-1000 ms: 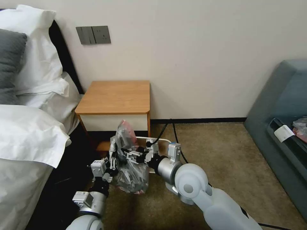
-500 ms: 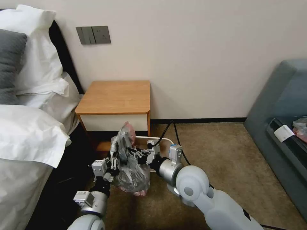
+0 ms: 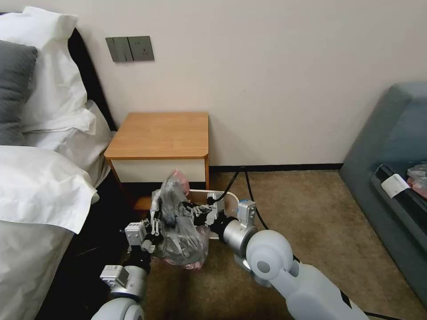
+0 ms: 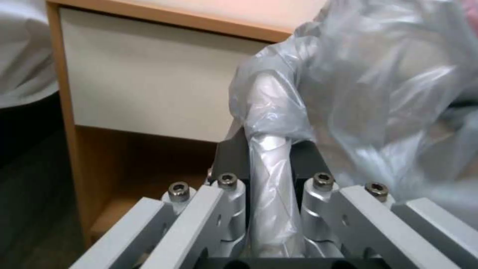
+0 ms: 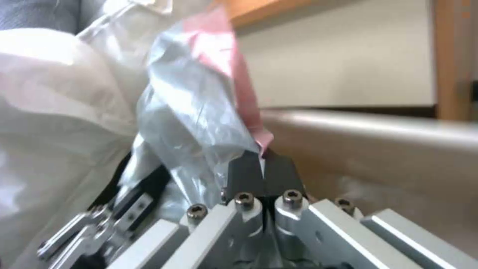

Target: Pick up the garbage bag from the table and place it over the trash can.

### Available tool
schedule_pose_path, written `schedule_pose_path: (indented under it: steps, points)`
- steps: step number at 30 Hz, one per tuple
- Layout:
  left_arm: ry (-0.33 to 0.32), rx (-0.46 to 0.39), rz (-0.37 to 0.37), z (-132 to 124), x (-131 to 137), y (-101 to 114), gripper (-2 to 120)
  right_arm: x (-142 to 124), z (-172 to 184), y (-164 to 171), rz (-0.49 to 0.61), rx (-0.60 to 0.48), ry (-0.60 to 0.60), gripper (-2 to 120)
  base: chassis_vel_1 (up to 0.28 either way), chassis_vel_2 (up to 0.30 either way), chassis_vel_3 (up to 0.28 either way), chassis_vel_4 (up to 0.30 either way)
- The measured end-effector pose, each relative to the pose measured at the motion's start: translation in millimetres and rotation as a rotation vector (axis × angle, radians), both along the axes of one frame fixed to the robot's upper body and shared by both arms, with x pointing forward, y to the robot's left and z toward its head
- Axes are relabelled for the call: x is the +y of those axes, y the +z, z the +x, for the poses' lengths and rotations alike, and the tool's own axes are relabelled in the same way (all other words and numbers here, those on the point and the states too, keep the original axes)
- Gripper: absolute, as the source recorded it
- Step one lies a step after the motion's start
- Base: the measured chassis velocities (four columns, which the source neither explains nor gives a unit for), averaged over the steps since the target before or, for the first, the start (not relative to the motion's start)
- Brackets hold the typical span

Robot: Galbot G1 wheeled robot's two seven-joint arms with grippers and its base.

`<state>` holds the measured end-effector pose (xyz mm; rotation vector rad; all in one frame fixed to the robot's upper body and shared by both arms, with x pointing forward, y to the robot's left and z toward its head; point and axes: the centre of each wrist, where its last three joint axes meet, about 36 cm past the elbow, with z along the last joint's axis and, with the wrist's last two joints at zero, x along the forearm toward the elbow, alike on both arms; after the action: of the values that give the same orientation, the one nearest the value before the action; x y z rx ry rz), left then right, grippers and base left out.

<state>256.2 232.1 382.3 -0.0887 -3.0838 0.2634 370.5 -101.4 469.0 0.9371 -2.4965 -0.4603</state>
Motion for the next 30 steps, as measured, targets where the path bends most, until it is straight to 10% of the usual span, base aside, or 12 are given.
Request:
schedule_pose_path:
  steps: [30]
  points:
    - [0.062,-0.020,-0.007,6,30,7,11,-67,16,-17,-0.174,-0.158,-0.172,0,0.000,0.000,0.000,0.000]
